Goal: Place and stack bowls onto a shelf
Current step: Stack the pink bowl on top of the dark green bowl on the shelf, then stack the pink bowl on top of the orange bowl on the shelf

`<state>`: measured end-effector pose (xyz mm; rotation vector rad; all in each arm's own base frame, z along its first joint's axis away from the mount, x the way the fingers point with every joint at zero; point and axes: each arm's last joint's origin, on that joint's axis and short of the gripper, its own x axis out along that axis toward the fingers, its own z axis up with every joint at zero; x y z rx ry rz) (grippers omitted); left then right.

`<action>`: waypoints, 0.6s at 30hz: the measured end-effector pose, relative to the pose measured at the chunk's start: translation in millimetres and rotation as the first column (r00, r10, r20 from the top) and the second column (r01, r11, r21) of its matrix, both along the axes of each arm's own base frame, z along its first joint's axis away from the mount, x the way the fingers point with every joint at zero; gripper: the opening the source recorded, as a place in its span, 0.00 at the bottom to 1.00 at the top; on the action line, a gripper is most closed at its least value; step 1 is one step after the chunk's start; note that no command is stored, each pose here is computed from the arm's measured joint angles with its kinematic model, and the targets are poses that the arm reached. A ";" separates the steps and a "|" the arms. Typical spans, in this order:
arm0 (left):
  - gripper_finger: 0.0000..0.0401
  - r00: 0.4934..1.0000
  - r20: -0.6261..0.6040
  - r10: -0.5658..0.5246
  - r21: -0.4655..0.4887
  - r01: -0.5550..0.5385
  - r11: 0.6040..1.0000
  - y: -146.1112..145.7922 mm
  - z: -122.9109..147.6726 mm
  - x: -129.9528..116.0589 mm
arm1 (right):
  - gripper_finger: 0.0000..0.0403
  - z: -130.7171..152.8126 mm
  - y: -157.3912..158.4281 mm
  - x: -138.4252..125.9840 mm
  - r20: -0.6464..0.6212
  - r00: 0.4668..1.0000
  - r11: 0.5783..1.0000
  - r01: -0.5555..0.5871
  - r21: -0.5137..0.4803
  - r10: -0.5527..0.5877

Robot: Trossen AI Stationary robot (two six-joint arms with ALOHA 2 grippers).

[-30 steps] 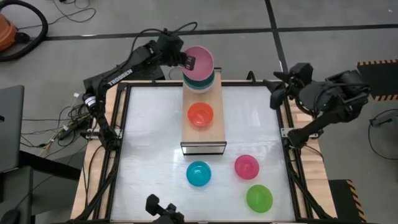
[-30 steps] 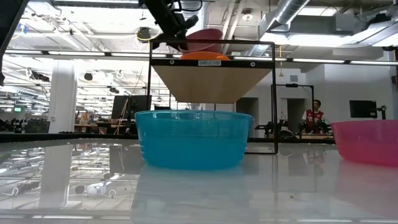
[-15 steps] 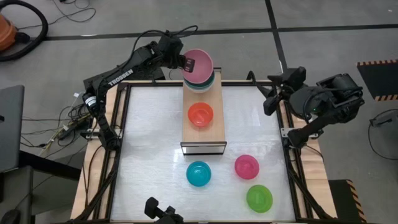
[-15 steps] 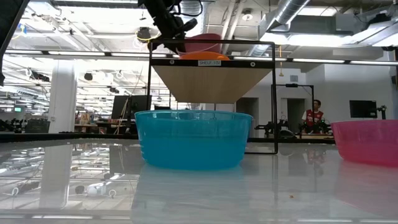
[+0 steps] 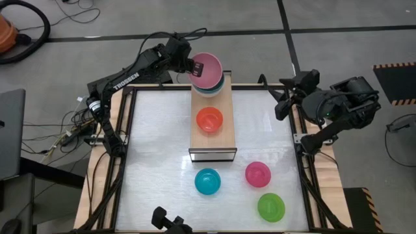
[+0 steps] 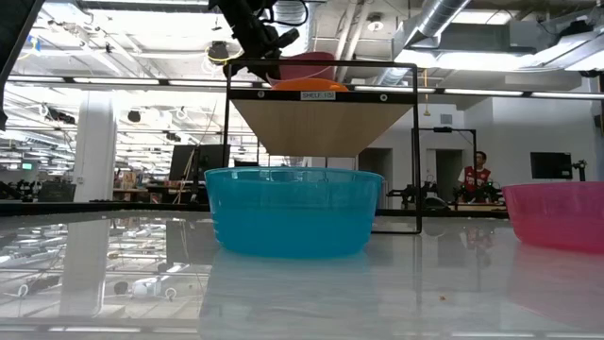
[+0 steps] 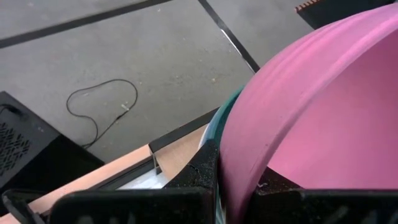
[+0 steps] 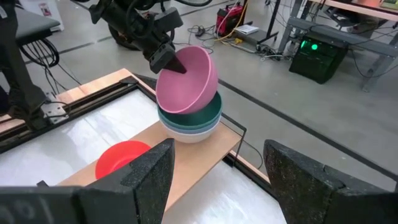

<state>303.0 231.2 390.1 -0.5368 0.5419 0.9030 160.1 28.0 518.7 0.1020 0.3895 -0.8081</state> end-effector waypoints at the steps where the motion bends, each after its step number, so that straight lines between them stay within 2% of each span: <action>1: 0.00 1.000 0.002 -0.001 0.002 0.001 1.000 0.0 0.2 0.2 | 0.67 0.0 0.0 0.0 0.000 1.000 1.000 0.000 0.000 0.000; 9: 0.04 0.997 -0.026 -0.077 0.032 0.078 0.996 -4.2 0.6 4.1 | 0.67 0.0 0.0 0.0 0.000 1.000 1.000 0.000 0.001 0.000; 18: 0.25 0.995 -0.033 -0.095 0.089 0.098 0.991 -8.3 3.4 9.8 | 0.67 0.0 0.0 0.0 0.000 1.000 1.000 0.000 0.001 0.000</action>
